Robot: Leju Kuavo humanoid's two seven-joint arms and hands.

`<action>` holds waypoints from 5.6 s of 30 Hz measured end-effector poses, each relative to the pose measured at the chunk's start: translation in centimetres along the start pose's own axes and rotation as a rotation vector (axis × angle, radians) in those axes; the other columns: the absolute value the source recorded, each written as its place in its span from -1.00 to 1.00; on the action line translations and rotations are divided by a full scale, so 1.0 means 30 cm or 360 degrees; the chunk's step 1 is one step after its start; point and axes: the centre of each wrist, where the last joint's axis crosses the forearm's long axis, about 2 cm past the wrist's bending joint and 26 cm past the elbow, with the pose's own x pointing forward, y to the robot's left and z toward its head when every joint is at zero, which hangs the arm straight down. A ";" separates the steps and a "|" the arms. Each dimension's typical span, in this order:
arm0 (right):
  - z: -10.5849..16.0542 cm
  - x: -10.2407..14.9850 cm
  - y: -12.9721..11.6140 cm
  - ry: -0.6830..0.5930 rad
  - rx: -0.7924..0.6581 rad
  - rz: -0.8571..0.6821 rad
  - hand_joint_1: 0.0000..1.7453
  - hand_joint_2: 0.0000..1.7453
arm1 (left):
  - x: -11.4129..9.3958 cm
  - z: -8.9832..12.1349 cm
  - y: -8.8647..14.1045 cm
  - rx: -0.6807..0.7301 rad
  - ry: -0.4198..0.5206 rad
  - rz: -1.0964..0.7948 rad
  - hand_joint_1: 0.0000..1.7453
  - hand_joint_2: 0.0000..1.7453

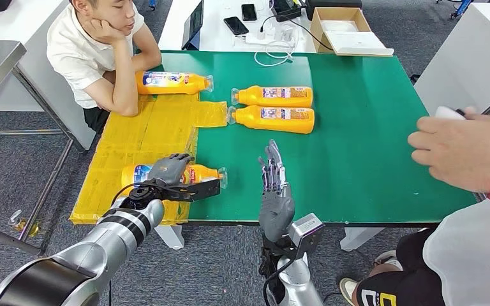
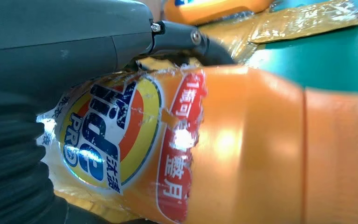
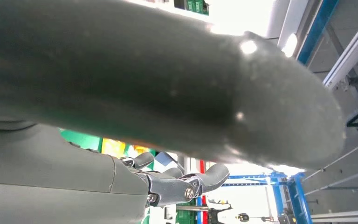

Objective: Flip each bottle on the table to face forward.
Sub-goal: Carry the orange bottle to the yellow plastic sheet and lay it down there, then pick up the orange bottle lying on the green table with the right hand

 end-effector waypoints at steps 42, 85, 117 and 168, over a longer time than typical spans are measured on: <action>0.015 0.177 0.066 -0.0343 -0.0165 0.0524 -1.00 1.00 | 0.124 0.333 -0.139 0.0576 -0.0929 0.2590 -1.00 1.00; 0.138 0.062 -0.730 0.0907 -0.0263 0.2210 -1.00 1.00 | 0.144 0.454 -0.135 0.1156 -0.0892 0.1816 -1.00 1.00; -0.136 0.086 -0.790 0.1697 0.0023 0.2348 -1.00 1.00 | 0.254 0.367 -0.075 0.0856 -0.1162 0.1865 -1.00 1.00; 0.190 -0.131 -0.447 0.0793 -0.0355 0.0845 1.00 1.00 | 0.276 0.464 -0.178 0.0532 -0.1086 0.2737 -1.00 1.00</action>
